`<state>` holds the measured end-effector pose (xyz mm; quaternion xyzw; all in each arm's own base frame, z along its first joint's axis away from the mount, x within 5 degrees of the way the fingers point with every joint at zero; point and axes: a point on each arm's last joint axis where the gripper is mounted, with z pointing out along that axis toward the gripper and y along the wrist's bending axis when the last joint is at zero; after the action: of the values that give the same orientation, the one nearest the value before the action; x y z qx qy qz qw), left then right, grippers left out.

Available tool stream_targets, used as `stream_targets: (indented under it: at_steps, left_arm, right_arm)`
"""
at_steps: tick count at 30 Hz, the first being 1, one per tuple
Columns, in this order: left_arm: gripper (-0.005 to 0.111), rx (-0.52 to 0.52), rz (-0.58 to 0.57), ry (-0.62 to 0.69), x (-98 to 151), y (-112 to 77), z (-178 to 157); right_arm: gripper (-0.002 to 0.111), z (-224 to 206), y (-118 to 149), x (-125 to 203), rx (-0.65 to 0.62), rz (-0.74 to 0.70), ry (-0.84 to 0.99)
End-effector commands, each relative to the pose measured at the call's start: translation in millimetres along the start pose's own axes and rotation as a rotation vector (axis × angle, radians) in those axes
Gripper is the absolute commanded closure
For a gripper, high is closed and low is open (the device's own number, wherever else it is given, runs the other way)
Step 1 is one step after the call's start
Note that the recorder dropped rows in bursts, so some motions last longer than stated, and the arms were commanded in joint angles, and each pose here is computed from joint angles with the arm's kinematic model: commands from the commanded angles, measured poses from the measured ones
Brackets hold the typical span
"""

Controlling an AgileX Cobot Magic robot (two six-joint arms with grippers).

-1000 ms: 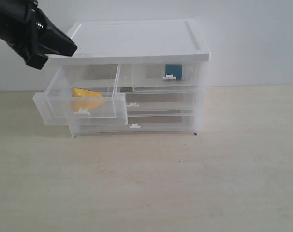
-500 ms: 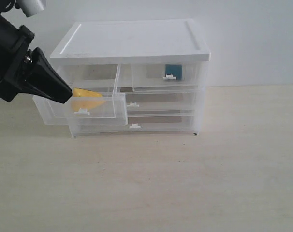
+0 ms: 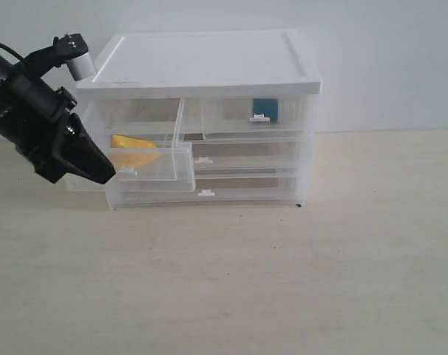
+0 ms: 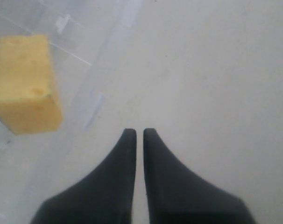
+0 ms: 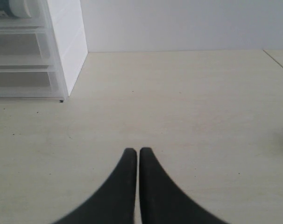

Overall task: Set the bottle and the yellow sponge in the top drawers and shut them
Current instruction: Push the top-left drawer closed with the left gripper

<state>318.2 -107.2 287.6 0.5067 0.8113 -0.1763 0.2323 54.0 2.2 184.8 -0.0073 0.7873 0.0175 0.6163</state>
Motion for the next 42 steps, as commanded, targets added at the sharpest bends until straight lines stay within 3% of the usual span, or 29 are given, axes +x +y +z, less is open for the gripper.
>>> stream_targets:
  at_steps: [1, 10, 17, 23, 26, 29, 34, 42]
  left_arm:
    - [0.102, -0.084, -0.024, -0.054, -4.7, 7.7, -0.6]
    - [0.102, -0.186, -0.076, -0.165, -13.4, 22.0, 4.1]
    - [0.102, -0.179, 0.036, -0.200, -22.3, -3.3, -33.0]
    - [0.102, 0.074, -0.060, -0.073, -9.9, -17.1, -18.2]
    - [0.102, 0.121, -0.089, -0.023, -4.1, -12.1, -4.6]
    - [0.102, 0.094, -0.118, 0.006, 0.3, -2.4, 7.3]
    - [0.102, -0.054, -0.165, -0.033, -0.6, 17.6, 17.9]
    - [0.102, -0.146, -0.200, -0.150, -10.1, 27.0, 16.2]
  right_arm:
    - [0.108, 0.1, -0.1, 0.6, 0.001, -0.002, -0.008]
    - [0.108, 0.1, -0.1, 0.6, 0.001, -0.002, -0.008]
    - [0.108, 0.1, -0.1, 0.6, 0.001, -0.002, -0.008]
    - [0.108, 0.1, -0.1, 0.6, 0.001, -0.002, -0.008]
    - [0.108, 0.1, -0.1, 0.6, 0.001, -0.002, -0.008]
    - [0.108, 0.1, -0.1, 0.6, 0.001, -0.002, -0.008]
    - [0.108, 0.1, -0.1, 0.6, 0.001, -0.002, -0.008]
    - [0.108, 0.1, -0.1, 0.6, 0.001, -0.002, -0.008]
